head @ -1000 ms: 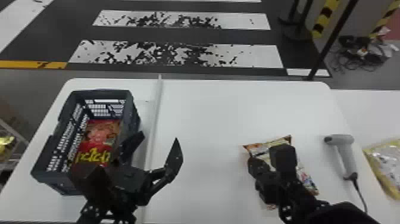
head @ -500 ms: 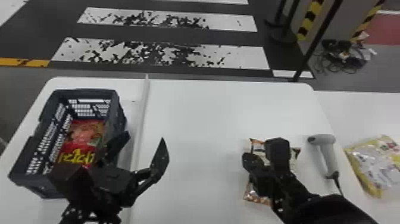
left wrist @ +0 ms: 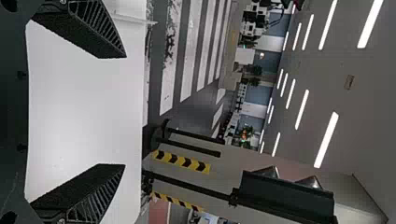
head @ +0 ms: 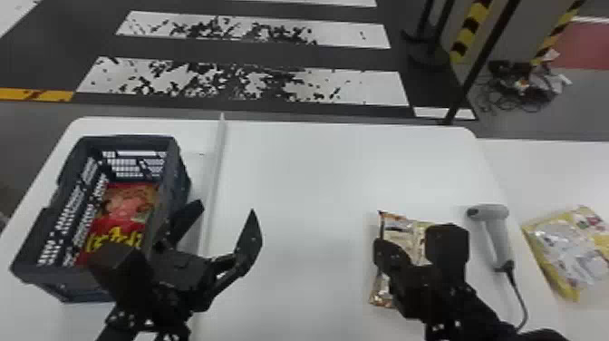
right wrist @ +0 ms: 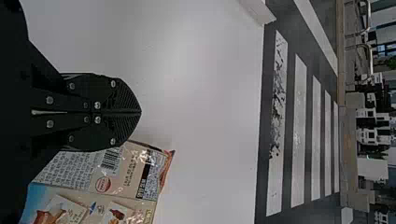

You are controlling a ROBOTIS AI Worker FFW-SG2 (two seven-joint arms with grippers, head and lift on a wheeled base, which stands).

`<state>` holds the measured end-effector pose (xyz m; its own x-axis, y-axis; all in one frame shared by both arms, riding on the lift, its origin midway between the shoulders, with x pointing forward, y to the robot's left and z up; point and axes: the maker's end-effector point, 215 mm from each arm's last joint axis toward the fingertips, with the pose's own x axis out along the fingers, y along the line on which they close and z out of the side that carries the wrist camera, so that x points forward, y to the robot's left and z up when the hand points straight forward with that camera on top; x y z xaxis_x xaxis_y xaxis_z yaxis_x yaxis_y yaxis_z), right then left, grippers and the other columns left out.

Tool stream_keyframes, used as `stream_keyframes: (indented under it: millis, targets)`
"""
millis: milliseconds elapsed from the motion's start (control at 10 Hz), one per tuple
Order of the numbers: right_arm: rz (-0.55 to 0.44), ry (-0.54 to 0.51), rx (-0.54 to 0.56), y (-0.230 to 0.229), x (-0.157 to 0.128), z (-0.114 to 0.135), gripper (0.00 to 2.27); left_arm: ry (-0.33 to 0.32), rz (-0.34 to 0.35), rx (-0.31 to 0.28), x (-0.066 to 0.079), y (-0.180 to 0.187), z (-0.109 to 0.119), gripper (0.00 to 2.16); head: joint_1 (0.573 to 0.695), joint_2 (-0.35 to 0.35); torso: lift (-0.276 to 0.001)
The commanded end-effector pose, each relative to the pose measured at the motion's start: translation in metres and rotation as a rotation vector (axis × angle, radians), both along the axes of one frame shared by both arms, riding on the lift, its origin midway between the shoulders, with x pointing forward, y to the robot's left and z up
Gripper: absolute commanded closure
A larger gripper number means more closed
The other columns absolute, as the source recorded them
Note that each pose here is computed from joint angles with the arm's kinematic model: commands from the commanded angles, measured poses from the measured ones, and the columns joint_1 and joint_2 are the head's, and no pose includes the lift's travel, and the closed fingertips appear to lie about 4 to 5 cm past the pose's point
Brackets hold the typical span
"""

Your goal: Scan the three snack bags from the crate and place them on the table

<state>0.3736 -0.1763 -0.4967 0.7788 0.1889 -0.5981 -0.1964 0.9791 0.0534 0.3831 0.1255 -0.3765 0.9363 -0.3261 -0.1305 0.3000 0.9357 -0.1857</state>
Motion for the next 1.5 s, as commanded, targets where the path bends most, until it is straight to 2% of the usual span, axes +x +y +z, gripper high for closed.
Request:
stream_keyframes:
  millis: [0, 600, 800, 1000, 1400]
  targets:
    - [-0.019, 0.005, -0.012, -0.013, -0.001, -0.003, 1.77, 0.001, 0.0, 0.0, 0.0, 0.0, -0.001, 0.03, 0.695, -0.074, -0.062]
    - [-0.098, 0.029, -0.076, -0.073, -0.011, -0.018, 1.77, 0.006, 0.002, 0.0, 0.002, 0.002, -0.005, 0.03, 0.695, -0.164, -0.062]
    - [-0.105, 0.038, -0.086, -0.081, -0.013, -0.035, 1.77, 0.006, 0.003, -0.003, 0.003, 0.001, -0.004, 0.03, 0.695, -0.188, -0.062]
    - [-0.106, 0.01, -0.099, -0.094, 0.004, -0.043, 1.77, 0.007, 0.002, -0.003, 0.002, 0.001, -0.005, 0.03, 0.695, -0.199, -0.062]
    - [-0.009, -0.016, -0.079, -0.104, 0.036, -0.042, 1.77, 0.011, -0.001, 0.0, 0.001, -0.001, -0.008, 0.03, 0.695, -0.215, -0.062]
